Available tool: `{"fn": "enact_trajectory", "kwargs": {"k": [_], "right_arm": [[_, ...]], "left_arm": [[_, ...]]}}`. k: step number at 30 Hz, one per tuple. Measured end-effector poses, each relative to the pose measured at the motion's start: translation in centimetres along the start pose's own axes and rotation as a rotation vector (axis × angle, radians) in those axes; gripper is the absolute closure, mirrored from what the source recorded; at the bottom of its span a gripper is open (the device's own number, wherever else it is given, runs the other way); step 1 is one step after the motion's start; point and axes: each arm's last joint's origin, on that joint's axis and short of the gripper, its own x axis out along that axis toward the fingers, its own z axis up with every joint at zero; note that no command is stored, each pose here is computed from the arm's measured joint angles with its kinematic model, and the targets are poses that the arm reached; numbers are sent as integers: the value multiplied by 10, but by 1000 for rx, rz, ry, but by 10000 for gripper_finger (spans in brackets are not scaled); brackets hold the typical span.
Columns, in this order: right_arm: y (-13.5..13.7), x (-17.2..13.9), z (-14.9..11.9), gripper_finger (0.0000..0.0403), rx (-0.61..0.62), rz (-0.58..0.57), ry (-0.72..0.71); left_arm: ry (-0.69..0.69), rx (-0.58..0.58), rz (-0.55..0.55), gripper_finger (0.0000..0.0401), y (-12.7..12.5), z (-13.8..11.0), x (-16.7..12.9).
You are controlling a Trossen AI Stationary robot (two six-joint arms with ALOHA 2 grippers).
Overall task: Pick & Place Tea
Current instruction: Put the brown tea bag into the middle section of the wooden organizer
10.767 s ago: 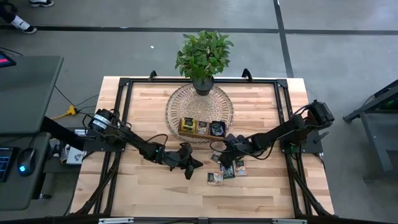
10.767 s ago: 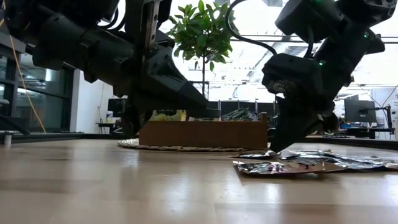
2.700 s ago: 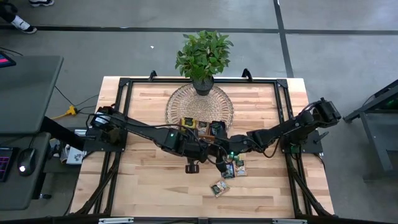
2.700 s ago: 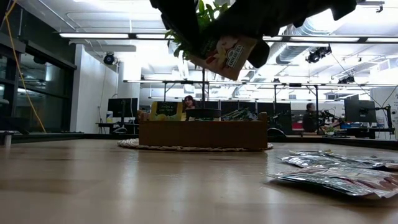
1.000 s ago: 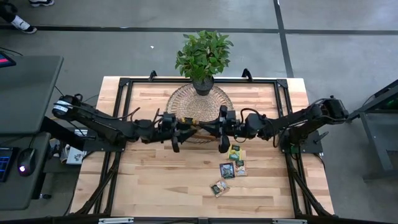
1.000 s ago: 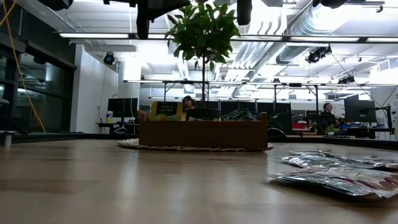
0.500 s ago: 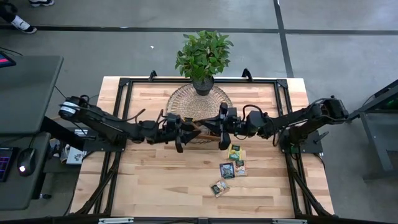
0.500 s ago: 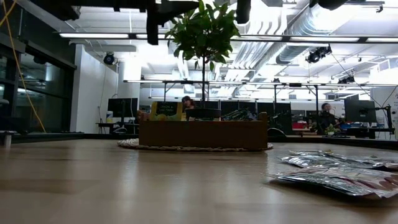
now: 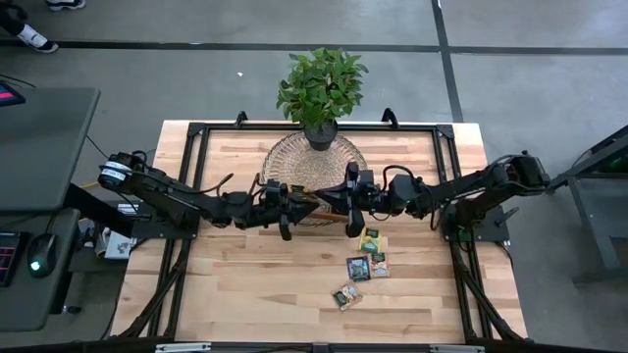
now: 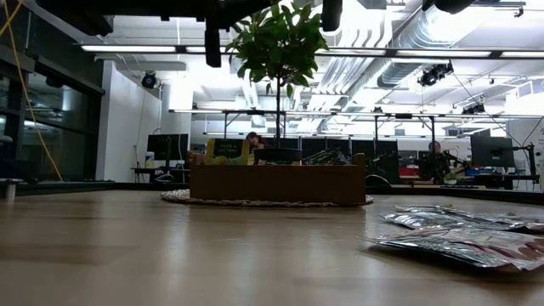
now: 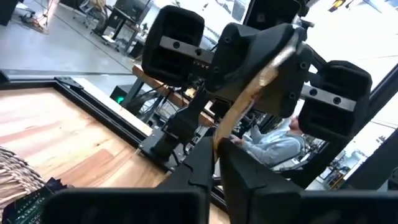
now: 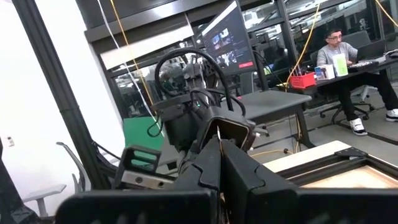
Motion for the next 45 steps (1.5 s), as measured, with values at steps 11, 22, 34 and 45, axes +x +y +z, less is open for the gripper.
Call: {"fn": "enact_trajectory", "kwargs": {"k": [11,22,34,45], "right_arm": [[1,0,0,403,2,23,6],[1,0,-1,371,22,55,18],[-12,1,7,244,61,134,45],[-24,-8,67,227,100,148,487]], "left_arm": [[-2,3,-5,398,0,0,0],[25,12,-16,400,0,-1,0],[92,24,-36,401,1,-6,0],[176,14,-35,401,4,-12,-1]]}}
